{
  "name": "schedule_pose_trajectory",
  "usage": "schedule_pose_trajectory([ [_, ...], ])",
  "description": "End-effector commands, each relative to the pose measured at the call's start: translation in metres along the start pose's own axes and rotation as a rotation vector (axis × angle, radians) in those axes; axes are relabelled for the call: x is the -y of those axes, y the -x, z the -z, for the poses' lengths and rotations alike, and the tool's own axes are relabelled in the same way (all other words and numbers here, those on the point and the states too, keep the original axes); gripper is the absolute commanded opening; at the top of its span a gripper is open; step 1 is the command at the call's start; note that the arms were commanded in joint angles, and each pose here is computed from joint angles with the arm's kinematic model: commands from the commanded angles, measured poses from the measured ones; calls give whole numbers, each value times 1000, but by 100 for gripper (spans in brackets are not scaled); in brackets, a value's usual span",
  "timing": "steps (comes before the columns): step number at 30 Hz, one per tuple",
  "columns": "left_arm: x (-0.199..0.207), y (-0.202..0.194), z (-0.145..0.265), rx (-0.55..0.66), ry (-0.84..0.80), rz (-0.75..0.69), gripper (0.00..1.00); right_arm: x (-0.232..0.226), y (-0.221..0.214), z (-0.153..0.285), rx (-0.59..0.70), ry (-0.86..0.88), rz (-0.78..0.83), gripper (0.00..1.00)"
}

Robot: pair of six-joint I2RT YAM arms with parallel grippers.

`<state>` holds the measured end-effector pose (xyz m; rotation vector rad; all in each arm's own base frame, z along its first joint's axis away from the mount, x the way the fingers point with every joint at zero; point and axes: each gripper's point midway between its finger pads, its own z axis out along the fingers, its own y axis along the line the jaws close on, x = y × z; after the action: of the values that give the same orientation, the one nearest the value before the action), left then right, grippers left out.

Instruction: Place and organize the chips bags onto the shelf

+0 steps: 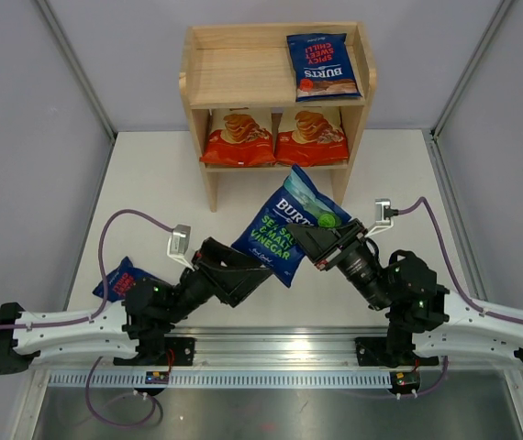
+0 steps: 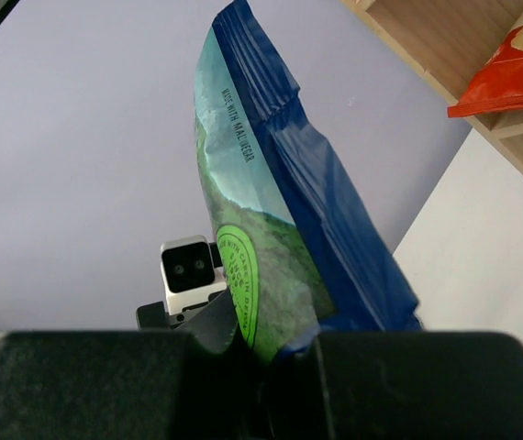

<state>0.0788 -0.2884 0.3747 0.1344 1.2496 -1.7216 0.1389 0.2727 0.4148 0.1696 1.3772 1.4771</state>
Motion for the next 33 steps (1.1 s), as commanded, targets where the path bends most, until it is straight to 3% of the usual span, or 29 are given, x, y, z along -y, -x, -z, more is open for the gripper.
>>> schedule_pose_trajectory([
  [1,1,29,-1,142,13,2,71,-10,9,-3,52,38,-81,13],
  [8,-2,35,0,153,46,-32,66,-23,-4,-7,-37,65,-59,12],
  [11,-4,38,1,157,59,-50,54,-24,-11,-6,-73,63,-74,12],
  [13,-5,38,2,156,61,-55,52,-22,-13,-5,-87,54,-79,11],
  [16,-5,38,3,155,65,-59,31,-23,-15,-4,-101,57,-77,12],
  [17,-6,38,2,156,71,-60,20,-24,-14,-4,-101,59,-76,13],
  [19,-7,38,2,156,73,-59,17,-25,-12,-4,-98,54,-72,15],
  [23,-11,37,2,159,94,-37,7,-15,4,-4,-54,-21,-17,44],
  [24,-14,36,3,161,110,-20,4,-7,4,-2,-62,-62,13,65],
  [27,-25,42,7,204,166,19,1,1,23,1,-40,-154,93,93],
  [28,-26,45,8,216,174,29,2,2,37,4,-14,-196,107,99],
  [33,-26,65,6,257,245,5,0,19,70,31,37,-299,155,99],
])
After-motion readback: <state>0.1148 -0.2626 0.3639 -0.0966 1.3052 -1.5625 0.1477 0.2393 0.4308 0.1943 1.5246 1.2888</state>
